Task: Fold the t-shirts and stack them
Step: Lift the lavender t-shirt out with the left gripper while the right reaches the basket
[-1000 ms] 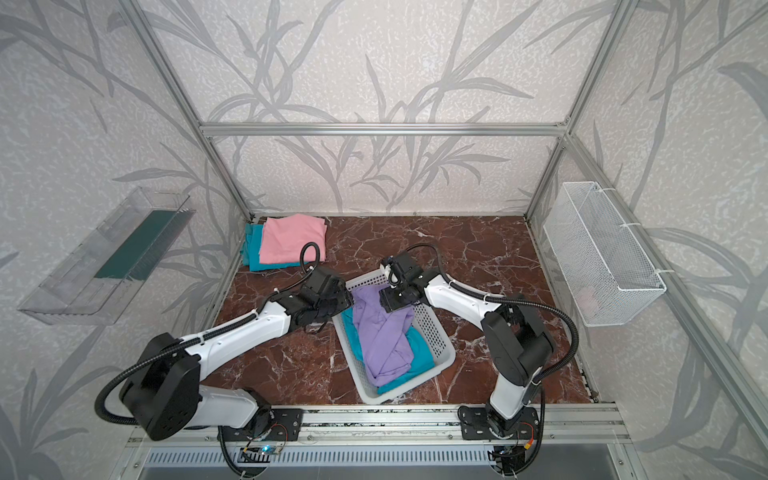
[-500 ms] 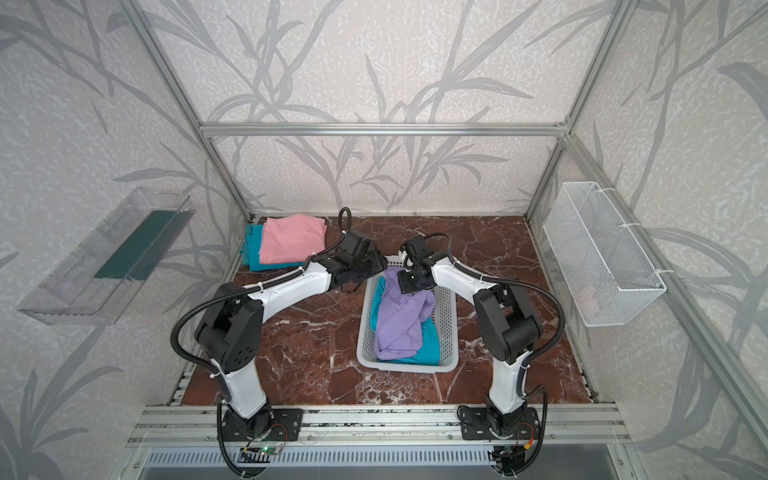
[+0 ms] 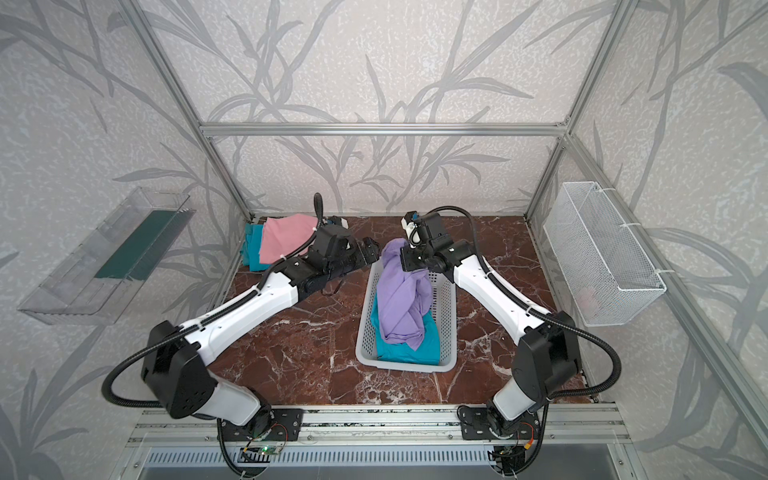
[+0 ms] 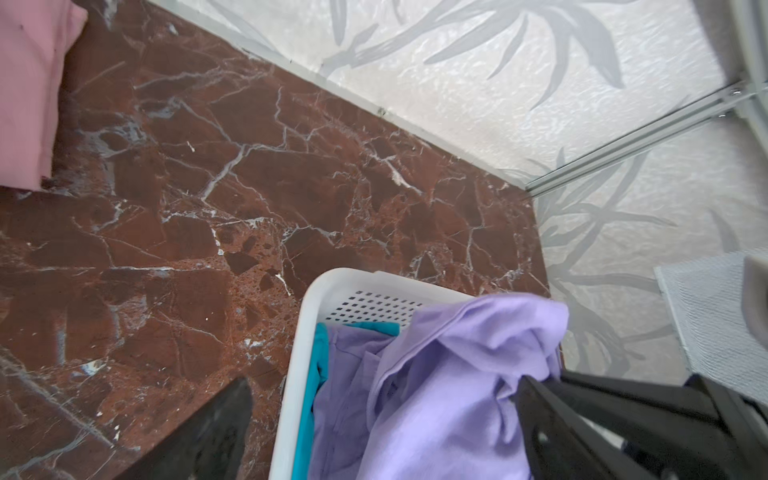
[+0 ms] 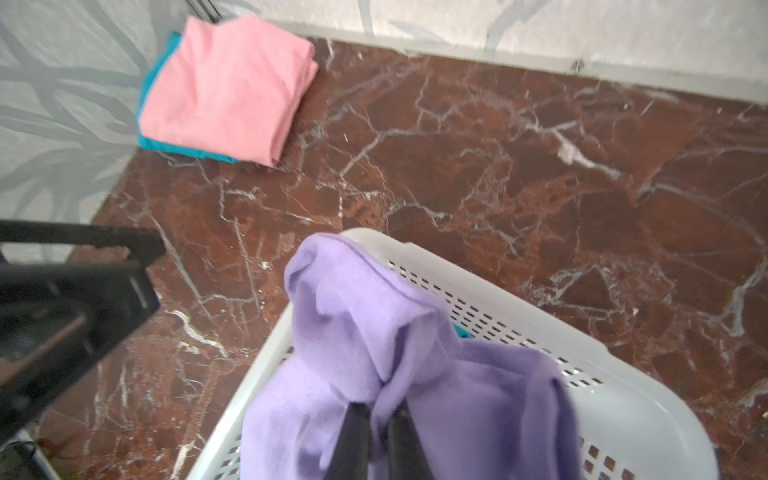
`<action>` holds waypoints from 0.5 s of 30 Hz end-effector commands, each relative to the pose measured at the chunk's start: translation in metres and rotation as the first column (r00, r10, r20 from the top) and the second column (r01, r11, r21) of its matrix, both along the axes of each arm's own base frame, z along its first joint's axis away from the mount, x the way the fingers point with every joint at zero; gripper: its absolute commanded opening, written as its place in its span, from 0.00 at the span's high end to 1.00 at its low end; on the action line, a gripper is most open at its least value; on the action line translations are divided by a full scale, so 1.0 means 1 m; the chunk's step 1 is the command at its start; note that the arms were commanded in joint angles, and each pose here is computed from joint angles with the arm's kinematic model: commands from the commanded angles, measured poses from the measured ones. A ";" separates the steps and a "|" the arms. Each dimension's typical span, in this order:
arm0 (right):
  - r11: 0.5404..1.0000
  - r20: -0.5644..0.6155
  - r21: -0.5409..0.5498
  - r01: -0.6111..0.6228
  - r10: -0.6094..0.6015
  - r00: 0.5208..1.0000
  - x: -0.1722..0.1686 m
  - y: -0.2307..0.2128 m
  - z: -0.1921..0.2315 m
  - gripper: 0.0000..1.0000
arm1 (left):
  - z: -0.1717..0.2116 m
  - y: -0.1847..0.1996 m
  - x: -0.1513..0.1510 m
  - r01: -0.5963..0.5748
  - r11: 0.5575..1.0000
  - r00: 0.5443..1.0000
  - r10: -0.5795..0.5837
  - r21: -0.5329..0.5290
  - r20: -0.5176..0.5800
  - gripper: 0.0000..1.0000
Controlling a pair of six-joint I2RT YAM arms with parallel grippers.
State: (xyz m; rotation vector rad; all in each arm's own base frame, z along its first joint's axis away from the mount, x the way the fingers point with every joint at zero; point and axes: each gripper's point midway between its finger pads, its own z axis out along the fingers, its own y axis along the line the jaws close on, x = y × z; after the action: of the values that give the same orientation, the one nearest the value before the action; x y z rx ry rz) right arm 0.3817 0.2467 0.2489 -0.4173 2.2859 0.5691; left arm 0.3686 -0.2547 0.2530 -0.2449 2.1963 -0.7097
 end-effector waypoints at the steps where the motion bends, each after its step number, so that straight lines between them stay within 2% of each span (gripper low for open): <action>1: 0.994 0.030 0.106 -0.036 0.033 0.999 -0.007 0.012 0.035 1.00 | -0.007 -0.009 -0.034 0.083 0.994 0.996 -0.084 0.074 0.003 0.01; 5: 0.978 0.002 0.197 -0.070 0.071 0.997 -0.016 0.023 0.046 1.00 | -0.003 -0.045 -0.066 0.232 0.970 0.971 -0.235 0.069 0.035 0.01; 9: 0.943 -0.039 0.310 -0.119 0.137 0.990 -0.026 0.040 0.056 1.00 | -0.013 -0.073 -0.072 0.316 0.947 0.947 -0.318 0.054 0.036 0.01; 12: 0.913 -0.074 0.381 -0.144 0.186 0.980 -0.035 0.049 0.063 1.00 | -0.021 -0.084 -0.063 0.318 0.944 0.946 -0.322 0.082 0.029 0.01; 15: 0.892 -0.087 0.425 -0.156 0.211 0.973 -0.043 0.052 0.071 1.00 | -0.025 -0.074 -0.047 0.238 0.956 0.969 -0.246 0.170 0.026 0.02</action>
State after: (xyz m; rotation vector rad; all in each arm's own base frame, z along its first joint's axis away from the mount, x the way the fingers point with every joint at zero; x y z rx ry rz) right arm 0.3530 0.2866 0.2888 -0.3734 2.2542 1.0220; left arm 0.3081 -0.3331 0.2155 0.1384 2.2865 -0.7415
